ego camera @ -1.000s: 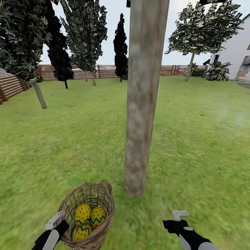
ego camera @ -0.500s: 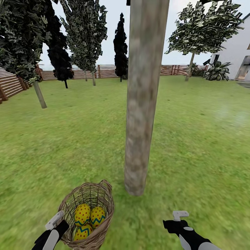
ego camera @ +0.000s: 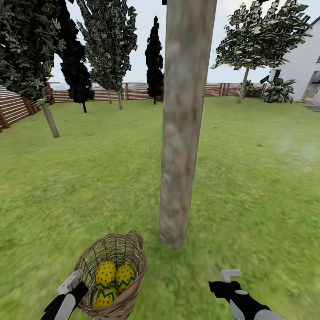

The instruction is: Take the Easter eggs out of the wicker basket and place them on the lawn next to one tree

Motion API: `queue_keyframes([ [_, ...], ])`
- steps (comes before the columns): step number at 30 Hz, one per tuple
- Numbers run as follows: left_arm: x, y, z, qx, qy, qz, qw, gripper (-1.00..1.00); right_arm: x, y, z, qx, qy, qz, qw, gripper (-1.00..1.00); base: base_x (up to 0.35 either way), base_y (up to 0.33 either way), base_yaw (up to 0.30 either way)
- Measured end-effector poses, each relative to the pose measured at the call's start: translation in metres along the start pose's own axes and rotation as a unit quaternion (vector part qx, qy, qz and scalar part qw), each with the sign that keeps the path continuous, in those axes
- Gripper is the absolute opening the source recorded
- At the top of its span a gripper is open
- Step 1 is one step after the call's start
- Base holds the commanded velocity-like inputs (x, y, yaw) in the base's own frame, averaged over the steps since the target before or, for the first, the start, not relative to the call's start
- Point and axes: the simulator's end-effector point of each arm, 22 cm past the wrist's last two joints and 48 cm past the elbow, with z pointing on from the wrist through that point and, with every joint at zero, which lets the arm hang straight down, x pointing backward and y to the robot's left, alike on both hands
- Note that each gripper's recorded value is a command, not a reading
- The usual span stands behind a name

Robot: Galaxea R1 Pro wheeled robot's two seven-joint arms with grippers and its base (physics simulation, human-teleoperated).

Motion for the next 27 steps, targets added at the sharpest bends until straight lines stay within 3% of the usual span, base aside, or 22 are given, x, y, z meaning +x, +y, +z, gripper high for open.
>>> queue_keyframes([
  [1, 0.001, 0.0, 0.001, 0.0, 0.0, 0.0, 1.0, -1.0, 0.0, 0.005, 0.001, -0.015, -0.001, 0.0, 0.9999, 1.0, 0.0, 0.0, 0.0],
  [3, 0.002, 0.001, 0.004, 0.0, 0.0, 0.0, 1.0, -1.0, -0.001, 0.043, -0.001, -0.111, -0.003, 0.002, 0.9938, 1.0, 0.0, 0.0, 0.0],
  [5, 0.004, 0.002, 0.007, 0.0, 0.0, 0.0, 1.0, -1.0, -0.003, 0.067, -0.017, -0.227, -0.007, 0.003, 0.9739, 1.0, 0.0, 0.0, 0.0],
  [7, 0.006, 0.003, 0.01, 0.0, 0.0, 0.0, 1.0, -1.0, -0.001, 0.08, -0.03, -0.294, -0.006, 0.003, 0.9559, 1.0, 0.0, 0.0, 0.0],
  [8, 0.007, 0.004, 0.012, 0.0, 0.0, 0.0, 1.0, -1.0, 0.001, 0.083, -0.033, -0.307, -0.006, 0.003, 0.9517, 1.0, 0.0, 0.0, 0.0],
  [27, 0.024, 0.013, 0.041, 0.001, -0.001, 0.0, 1.0, -1.0, 0.023, 0.087, -0.007, -0.311, -0.008, 0.002, 0.9504, 1.0, 0.0, 0.0, 0.0],
])
